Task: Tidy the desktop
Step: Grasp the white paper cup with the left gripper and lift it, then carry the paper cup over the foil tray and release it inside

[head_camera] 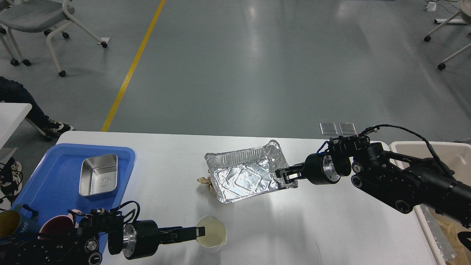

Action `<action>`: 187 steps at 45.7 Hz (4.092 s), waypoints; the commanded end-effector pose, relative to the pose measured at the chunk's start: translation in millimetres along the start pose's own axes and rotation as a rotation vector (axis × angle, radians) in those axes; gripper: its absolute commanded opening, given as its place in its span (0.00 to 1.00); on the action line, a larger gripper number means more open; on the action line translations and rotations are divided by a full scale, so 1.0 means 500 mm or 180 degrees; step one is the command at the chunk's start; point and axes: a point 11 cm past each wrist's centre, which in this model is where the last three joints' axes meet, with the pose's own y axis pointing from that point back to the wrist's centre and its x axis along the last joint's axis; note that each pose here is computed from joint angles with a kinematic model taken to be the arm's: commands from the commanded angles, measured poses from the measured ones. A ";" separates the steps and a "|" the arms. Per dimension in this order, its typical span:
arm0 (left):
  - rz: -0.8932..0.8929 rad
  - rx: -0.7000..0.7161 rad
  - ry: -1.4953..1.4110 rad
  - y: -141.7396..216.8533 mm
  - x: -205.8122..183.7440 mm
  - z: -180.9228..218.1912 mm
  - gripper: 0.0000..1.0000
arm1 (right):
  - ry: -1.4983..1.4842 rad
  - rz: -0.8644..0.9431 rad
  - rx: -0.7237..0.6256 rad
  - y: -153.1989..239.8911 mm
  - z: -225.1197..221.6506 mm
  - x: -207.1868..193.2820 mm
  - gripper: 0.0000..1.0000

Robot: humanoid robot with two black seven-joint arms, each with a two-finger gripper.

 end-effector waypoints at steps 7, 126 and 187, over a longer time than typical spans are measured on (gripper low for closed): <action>-0.0057 -0.0040 -0.0021 -0.019 -0.007 0.005 0.32 | -0.0007 0.0001 -0.0005 0.001 0.002 0.000 0.00; -0.0333 0.0106 -0.1856 -0.026 0.377 0.311 0.05 | -0.0023 0.0012 0.0086 -0.029 -0.020 -0.004 0.00; 0.0357 0.0100 -0.1384 -0.011 0.478 0.317 0.88 | -0.0105 0.0025 0.0076 -0.025 -0.010 -0.017 0.00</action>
